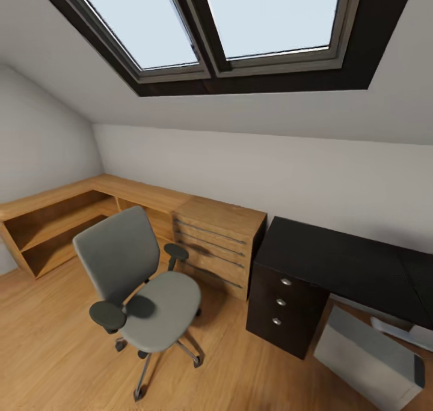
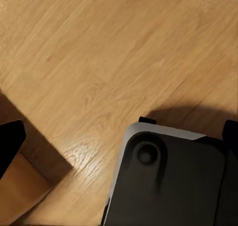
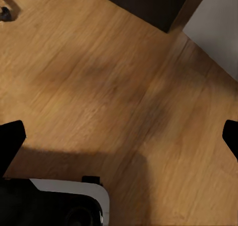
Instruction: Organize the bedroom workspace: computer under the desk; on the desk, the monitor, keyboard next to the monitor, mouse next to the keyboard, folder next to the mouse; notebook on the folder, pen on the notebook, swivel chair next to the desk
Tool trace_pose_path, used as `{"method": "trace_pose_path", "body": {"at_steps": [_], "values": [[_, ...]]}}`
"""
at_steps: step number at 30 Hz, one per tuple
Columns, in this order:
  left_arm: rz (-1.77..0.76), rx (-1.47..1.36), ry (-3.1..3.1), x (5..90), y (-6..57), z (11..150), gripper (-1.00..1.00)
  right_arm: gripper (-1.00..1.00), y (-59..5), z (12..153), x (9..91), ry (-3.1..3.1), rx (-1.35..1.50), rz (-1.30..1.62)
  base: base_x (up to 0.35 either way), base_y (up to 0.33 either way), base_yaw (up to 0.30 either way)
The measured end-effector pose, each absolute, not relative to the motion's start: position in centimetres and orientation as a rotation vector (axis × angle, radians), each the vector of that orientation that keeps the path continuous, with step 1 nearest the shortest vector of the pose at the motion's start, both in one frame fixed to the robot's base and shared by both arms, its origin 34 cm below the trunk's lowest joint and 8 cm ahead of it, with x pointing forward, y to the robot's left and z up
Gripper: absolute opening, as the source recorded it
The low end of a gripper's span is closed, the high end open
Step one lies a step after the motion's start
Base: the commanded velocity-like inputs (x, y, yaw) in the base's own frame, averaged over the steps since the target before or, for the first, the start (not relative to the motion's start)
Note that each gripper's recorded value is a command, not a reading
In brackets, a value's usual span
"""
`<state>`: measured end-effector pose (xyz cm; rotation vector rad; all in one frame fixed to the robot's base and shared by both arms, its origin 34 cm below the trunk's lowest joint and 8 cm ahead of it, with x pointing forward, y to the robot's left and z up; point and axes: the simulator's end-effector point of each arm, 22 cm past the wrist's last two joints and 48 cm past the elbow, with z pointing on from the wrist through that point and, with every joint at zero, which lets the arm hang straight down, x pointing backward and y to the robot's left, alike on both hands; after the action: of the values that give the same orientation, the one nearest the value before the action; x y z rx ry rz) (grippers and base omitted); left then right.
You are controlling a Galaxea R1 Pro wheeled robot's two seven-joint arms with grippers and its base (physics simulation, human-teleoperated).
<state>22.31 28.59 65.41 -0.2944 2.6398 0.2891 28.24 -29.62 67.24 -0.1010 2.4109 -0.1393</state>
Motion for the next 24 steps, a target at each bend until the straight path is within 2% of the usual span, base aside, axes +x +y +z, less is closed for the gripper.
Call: {"method": "trace_pose_path", "body": {"at_steps": [4,5,9,24], "values": [[0.353,-0.419,2.565,25.8,32.8,66.3,1.00,1.00,-28.9,68.4,33.7,2.335,-0.090,-0.123,0.000,0.000,0.284],[0.372,-0.452,2.545,27.6,34.5,66.7,1.00,1.00,-28.8,69.5,37.2,2.287,-0.085,-0.122,0.000,0.000,0.284],[0.368,-0.548,2.536,30.5,35.7,66.9,1.00,1.00,-28.1,72.0,44.0,2.187,-0.078,-0.107,0.000,0.000,0.283],[0.427,-0.687,2.492,27.7,37.7,66.4,1.00,1.00,-28.2,72.7,45.4,2.155,-0.070,-0.113,0.000,0.000,0.281]]}}
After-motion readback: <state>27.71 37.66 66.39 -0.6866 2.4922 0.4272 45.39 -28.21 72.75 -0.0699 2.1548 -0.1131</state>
